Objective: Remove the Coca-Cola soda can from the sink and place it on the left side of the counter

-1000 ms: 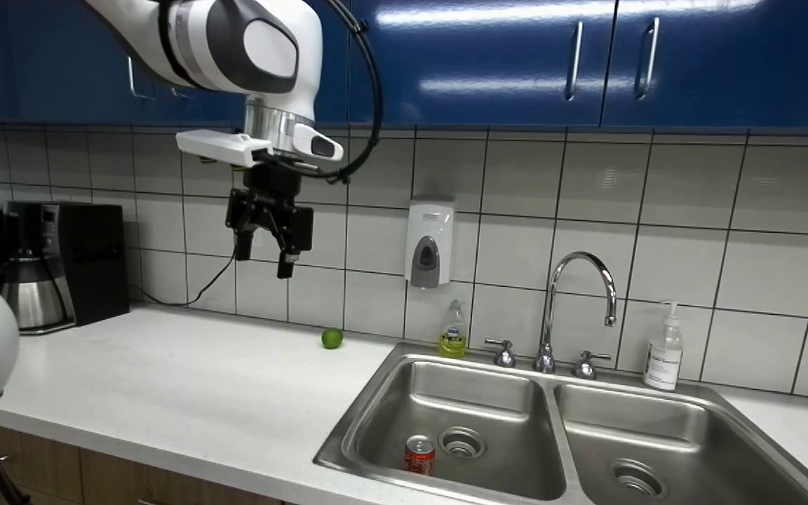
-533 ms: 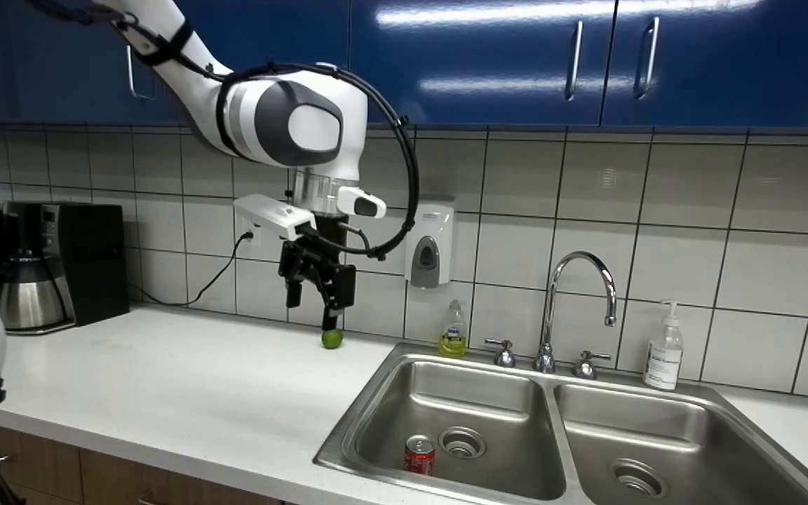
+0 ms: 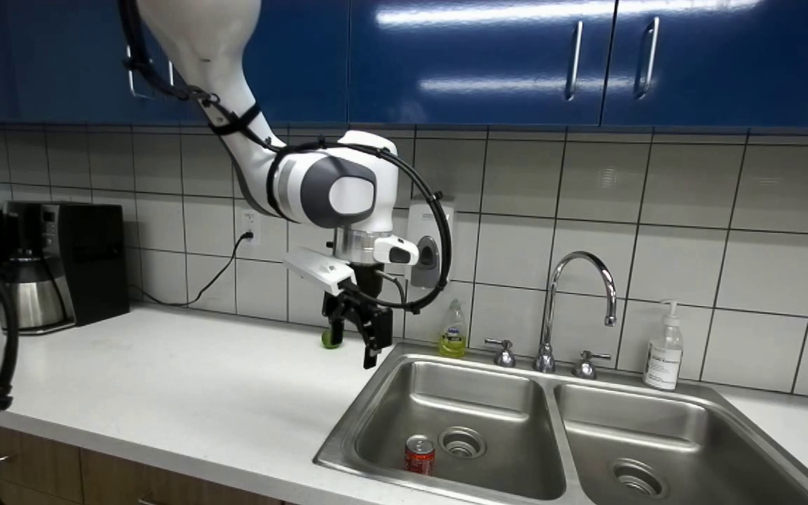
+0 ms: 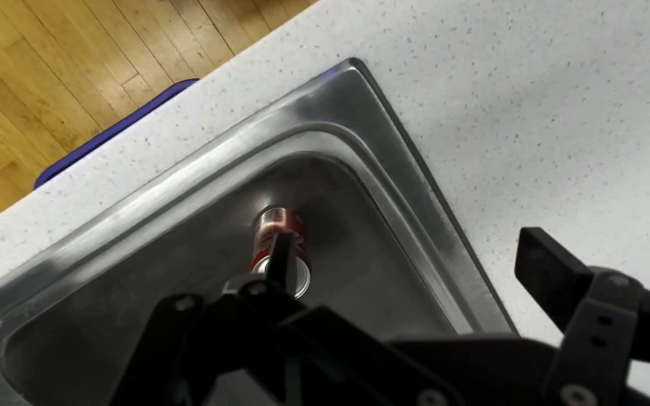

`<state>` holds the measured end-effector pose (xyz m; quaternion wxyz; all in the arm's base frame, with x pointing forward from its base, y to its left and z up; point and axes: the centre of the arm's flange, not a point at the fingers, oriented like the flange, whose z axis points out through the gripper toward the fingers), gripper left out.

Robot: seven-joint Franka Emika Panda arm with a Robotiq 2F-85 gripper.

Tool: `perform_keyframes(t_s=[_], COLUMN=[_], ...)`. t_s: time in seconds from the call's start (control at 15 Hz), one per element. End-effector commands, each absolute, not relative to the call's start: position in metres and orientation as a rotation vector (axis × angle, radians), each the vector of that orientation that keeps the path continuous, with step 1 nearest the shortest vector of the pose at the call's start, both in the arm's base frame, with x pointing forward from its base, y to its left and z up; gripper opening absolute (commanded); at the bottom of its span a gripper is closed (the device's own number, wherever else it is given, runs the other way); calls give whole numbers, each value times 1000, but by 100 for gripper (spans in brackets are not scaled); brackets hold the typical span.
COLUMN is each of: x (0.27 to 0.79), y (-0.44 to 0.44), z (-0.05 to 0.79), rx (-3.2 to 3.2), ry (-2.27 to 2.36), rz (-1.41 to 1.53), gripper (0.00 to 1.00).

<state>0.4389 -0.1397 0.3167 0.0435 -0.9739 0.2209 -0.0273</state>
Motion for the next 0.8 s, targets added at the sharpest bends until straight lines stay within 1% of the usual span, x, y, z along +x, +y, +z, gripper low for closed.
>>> perform_keyframes(t_s=[0.0, 0.4, 0.73], x=[475, 502, 511], y=[-162, -191, -217], z=[289, 234, 190], rx=[-2969, -2920, -2886], ry=[739, 802, 857], rz=[-84, -51, 8], gripper=[100, 100, 100])
